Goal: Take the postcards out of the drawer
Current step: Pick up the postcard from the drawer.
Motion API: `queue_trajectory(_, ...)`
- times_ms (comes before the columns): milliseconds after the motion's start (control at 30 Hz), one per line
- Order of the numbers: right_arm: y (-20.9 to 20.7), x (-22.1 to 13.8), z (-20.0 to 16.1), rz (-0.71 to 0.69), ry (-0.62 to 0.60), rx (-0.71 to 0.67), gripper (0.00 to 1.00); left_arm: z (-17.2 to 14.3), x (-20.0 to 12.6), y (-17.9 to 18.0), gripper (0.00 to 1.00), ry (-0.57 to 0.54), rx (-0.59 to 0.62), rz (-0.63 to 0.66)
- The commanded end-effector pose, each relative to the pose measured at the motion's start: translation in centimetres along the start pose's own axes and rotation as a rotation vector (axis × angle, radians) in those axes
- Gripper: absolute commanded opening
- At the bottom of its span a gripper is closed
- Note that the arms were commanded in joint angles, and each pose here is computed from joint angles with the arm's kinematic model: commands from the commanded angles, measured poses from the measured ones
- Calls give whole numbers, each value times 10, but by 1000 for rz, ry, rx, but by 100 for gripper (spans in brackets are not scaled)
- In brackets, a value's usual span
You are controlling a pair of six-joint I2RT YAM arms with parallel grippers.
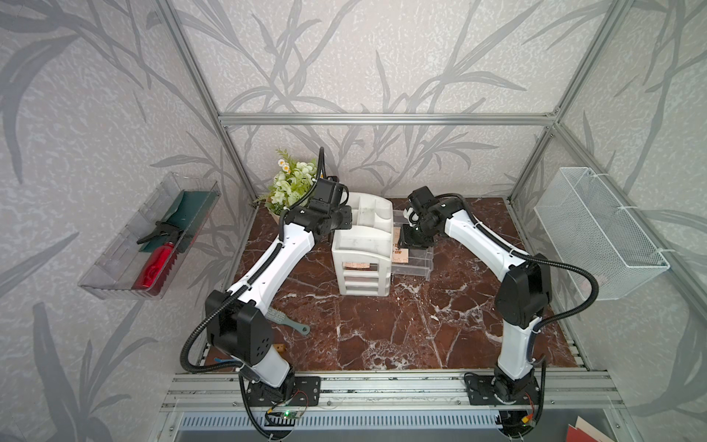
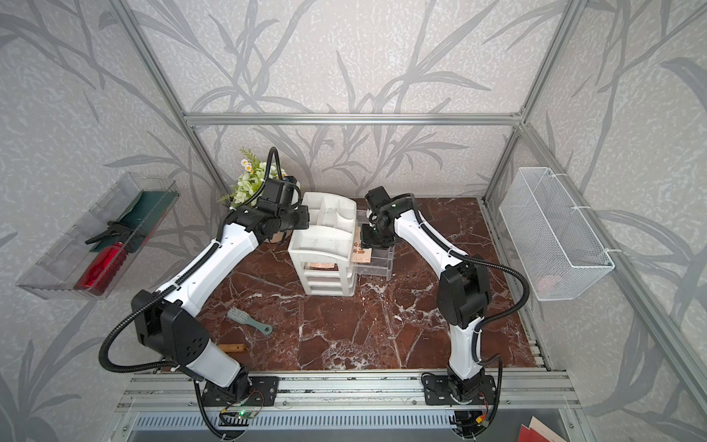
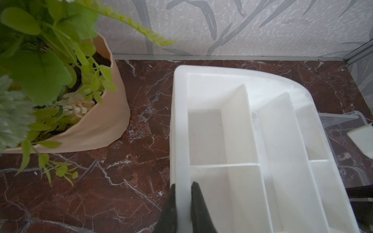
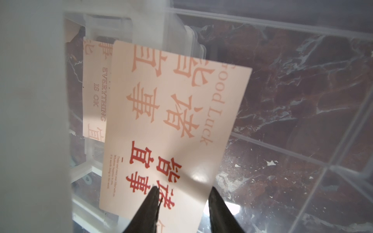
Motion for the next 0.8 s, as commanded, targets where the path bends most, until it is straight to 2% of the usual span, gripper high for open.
queue_trajectory(0,5,2,-2,25,28,6,40,-7,10,3,0,13,52,11)
queue_trajectory(433,28,-22,7,198,-42,17,36,-9,10,1,0,18,49,-4)
queue_trajectory(767,34,-31,10,259,-96,38,31,-9,9,0,0,18,47,-8)
Point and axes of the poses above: each gripper's point midway between its finger pads, its own x axis out along the fingers, its own y axis along the line the jaws close on, z = x × y, the point moved 1 cm from there along -x, back along the fingers
